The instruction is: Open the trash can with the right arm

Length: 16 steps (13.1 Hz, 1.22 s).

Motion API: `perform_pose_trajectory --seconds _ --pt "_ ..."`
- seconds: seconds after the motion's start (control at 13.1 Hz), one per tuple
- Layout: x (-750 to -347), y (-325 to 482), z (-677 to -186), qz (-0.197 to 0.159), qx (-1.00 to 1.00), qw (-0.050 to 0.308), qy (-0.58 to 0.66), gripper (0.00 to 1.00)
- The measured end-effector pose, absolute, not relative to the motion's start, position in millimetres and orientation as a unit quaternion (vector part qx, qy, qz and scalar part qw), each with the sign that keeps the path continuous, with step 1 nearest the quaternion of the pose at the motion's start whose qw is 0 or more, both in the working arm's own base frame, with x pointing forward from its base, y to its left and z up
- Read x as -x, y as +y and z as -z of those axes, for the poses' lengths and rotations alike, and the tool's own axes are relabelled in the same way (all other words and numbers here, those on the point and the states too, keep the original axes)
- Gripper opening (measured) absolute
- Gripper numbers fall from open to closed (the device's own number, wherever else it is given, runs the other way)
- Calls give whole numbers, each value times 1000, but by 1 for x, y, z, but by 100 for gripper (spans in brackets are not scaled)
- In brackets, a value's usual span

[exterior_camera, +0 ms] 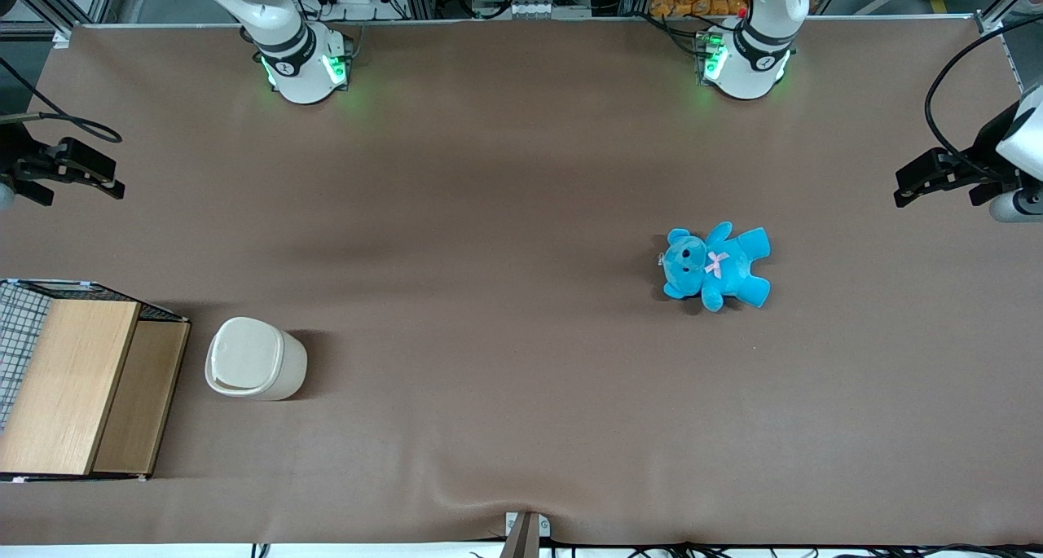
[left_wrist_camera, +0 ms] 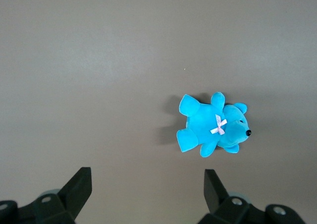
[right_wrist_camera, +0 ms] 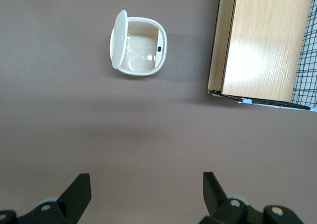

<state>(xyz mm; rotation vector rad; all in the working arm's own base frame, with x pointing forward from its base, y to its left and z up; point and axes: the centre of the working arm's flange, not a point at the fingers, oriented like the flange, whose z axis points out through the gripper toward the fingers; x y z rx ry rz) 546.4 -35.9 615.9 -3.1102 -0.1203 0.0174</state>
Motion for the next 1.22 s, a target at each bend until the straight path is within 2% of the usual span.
perform_pose_trajectory --seconds 0.38,1.22 --pt "-541 -35 -612 -30 999 16 -38 100" --pt "-541 -39 -610 -34 999 16 -16 100"
